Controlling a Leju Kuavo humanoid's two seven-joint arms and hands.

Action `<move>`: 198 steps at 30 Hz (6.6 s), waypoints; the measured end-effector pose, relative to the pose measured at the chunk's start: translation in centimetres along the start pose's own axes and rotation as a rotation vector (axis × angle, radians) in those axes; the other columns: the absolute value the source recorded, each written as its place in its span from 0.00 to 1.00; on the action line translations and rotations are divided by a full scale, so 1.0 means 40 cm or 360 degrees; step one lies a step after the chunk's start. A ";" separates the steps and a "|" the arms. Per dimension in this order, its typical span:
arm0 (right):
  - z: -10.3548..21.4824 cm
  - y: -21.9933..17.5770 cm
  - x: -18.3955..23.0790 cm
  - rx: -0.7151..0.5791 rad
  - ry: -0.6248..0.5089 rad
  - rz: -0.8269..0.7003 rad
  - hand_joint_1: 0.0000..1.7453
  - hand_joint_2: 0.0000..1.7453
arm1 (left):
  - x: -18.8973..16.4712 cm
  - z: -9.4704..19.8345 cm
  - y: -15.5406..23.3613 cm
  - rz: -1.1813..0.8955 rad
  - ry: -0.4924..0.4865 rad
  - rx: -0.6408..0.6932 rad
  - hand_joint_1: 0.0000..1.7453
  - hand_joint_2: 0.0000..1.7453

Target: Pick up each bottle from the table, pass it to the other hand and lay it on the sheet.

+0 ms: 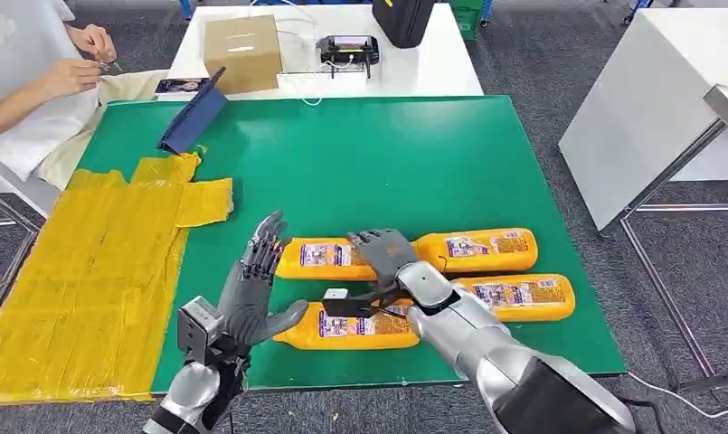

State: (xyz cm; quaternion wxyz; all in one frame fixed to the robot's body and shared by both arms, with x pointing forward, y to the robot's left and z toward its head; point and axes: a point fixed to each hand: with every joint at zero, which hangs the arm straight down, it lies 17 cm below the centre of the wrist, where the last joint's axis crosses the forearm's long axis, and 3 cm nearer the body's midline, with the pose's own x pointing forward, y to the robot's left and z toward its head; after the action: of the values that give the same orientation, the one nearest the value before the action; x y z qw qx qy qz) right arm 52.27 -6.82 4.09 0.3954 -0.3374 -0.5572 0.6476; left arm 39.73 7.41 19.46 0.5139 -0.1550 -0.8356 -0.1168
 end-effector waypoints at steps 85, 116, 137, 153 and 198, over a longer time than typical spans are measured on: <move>0.325 -0.288 0.399 -0.0827 -0.0679 -0.1657 0.00 1.00 | 0.178 -0.066 -0.002 -0.0195 -0.0279 0.0008 1.00 1.00; 0.618 -0.599 -0.032 -0.1795 -0.0394 -0.1278 0.00 1.00 | -0.312 0.060 0.938 -0.3262 0.1300 -0.0268 1.00 1.00; 0.523 -0.571 -0.038 -0.1547 -0.0279 -0.1110 0.00 1.00 | -0.372 0.089 0.846 -0.2024 0.1173 0.0220 0.00 1.00; 0.275 -0.422 -0.228 -0.0800 0.0147 -0.0363 0.00 1.00 | -0.048 -0.047 0.659 -0.1410 0.0254 0.0816 0.00 1.00; 0.272 0.127 -0.638 0.0461 0.0556 -0.0111 0.00 1.00 | 0.163 -0.081 0.277 -0.0953 -0.0291 0.0474 0.00 1.00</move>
State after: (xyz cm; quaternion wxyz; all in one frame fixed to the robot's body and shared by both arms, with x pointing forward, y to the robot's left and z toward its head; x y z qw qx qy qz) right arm 53.74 -34.76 0.64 0.5523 -0.3648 -0.3928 0.6384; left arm 43.84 17.43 27.13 0.3968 0.1640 -0.8944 -0.1249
